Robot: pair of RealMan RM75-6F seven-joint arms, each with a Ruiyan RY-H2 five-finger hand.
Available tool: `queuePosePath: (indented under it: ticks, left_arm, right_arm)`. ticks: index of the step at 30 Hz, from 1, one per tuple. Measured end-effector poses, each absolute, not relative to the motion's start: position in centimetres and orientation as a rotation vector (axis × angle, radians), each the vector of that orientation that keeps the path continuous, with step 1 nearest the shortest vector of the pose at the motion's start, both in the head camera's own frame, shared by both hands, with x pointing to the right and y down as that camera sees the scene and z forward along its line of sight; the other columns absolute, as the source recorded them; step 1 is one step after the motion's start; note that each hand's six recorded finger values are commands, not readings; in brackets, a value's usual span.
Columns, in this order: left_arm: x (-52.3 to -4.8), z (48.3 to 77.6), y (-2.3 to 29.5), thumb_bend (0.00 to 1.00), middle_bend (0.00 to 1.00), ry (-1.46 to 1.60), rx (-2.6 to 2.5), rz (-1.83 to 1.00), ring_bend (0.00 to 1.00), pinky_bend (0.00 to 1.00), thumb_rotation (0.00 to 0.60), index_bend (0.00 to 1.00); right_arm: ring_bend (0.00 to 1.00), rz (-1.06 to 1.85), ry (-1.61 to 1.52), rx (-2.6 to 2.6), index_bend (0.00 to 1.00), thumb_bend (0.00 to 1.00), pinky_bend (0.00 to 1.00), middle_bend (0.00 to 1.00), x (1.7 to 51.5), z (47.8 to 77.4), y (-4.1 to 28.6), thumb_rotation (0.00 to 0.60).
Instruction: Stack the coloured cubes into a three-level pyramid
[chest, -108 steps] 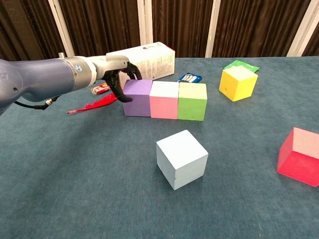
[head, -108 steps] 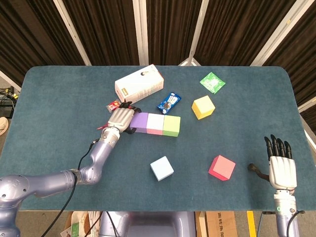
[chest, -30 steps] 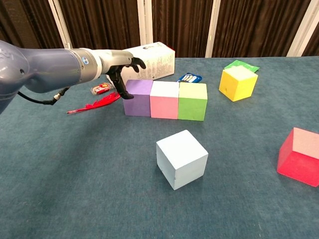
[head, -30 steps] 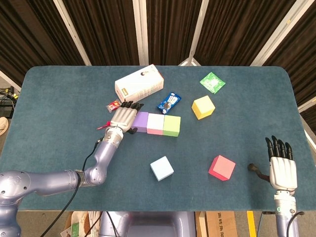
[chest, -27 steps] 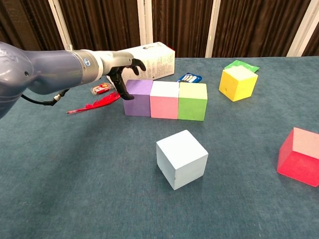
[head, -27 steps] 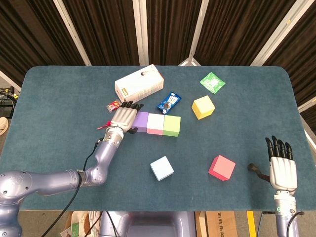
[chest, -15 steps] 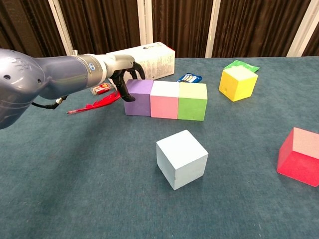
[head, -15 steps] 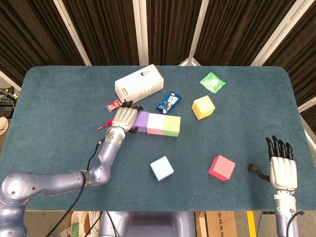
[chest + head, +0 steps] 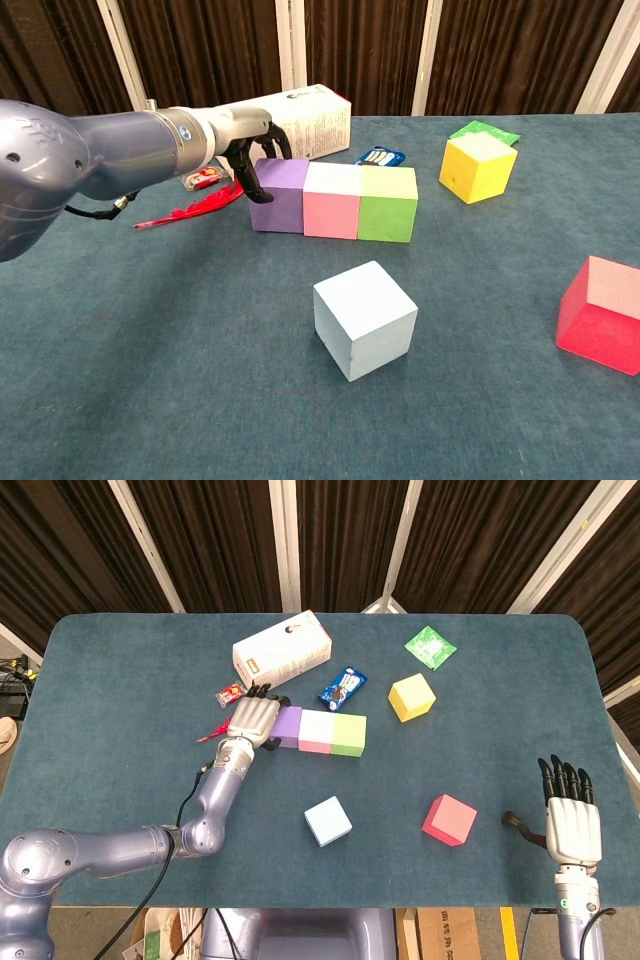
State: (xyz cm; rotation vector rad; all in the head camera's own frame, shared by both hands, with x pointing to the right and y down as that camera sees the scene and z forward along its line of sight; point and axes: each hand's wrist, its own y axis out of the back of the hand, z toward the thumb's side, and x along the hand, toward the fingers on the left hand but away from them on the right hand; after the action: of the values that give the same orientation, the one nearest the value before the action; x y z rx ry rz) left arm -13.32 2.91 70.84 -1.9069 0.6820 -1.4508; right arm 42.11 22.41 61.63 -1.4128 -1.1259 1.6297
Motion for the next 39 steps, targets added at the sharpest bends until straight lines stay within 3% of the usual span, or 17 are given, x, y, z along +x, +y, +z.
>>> queuePosePath:
  ticks: [39]
  left_arm:
    - [-13.92,70.71,3.60,0.38,0.24,0.652,-1.889,-1.451,0.00,0.00,0.600,0.24]
  right_arm:
    - [0.00,1.631,-1.133,-1.411,0.00,0.10,0.00,0.00,41.94,61.62,22.48,0.600]
